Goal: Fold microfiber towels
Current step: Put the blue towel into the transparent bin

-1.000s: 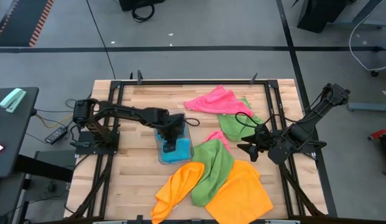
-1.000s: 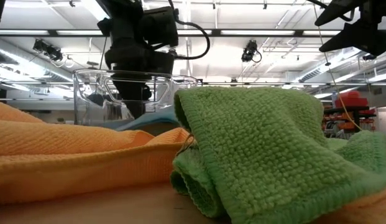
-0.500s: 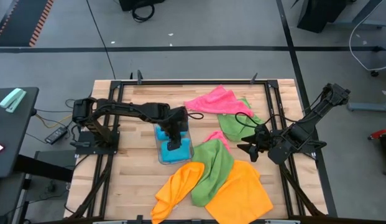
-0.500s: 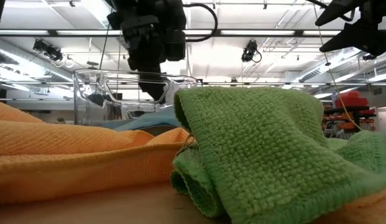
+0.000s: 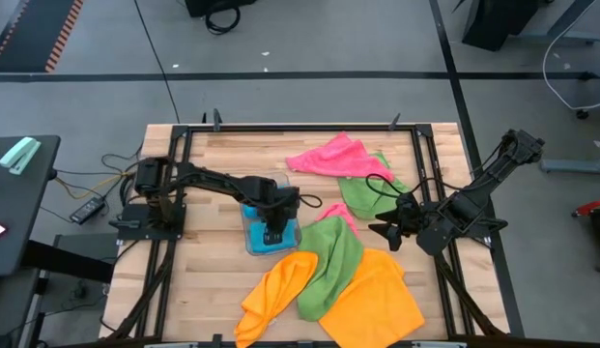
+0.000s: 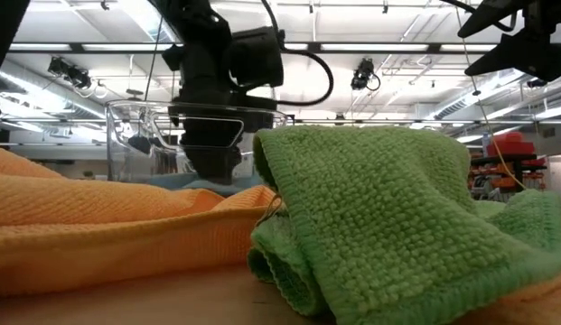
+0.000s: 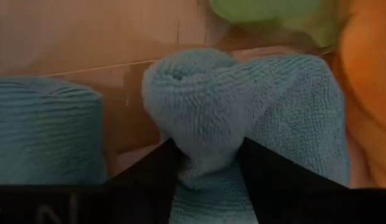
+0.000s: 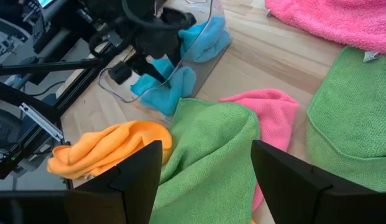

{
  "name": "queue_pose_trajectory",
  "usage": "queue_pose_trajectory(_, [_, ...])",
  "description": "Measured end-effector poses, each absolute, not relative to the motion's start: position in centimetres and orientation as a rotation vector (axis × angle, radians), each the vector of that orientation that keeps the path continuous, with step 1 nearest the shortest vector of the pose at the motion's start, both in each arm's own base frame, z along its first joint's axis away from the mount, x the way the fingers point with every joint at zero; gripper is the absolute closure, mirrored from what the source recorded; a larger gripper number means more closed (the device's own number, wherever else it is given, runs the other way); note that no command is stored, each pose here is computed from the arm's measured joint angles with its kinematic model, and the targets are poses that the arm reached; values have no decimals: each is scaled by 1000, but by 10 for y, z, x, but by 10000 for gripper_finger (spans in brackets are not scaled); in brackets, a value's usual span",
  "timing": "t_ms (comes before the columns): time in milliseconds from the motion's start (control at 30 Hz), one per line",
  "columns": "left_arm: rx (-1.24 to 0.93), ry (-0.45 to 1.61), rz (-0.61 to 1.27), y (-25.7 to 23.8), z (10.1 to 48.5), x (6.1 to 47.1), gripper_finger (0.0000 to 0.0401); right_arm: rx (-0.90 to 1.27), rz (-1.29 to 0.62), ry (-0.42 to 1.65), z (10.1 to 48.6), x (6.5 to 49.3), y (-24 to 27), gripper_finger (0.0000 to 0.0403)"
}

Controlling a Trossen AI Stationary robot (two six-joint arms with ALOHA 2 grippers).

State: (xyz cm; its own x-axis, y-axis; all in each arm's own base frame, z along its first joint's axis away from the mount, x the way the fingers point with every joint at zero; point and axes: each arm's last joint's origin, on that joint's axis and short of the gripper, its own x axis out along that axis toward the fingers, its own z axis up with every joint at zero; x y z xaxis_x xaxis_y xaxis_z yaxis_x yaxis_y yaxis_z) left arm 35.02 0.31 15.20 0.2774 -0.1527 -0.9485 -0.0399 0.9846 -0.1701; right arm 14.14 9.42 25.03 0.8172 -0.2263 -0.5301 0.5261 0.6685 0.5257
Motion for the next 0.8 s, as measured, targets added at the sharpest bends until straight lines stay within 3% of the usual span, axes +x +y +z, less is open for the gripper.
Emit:
queue_pose_trajectory(233, [-153, 1317, -66, 0, 156, 347, 244, 728, -442, 447, 250, 141, 94, 148])
queue_pose_trajectory(533, [-174, 1242, -50, 2, 204, 349, 254, 715, -440, 450, 250, 141, 94, 148])
queue_pose_trajectory(667, [-178, 1213, -48, 3, 206, 352, 232, 710, -442, 453, 250, 141, 94, 148])
queue_pose_trajectory(800, [-176, 1207, -88, 15, 205, 352, 182, 717, -441, 450, 250, 141, 94, 148])
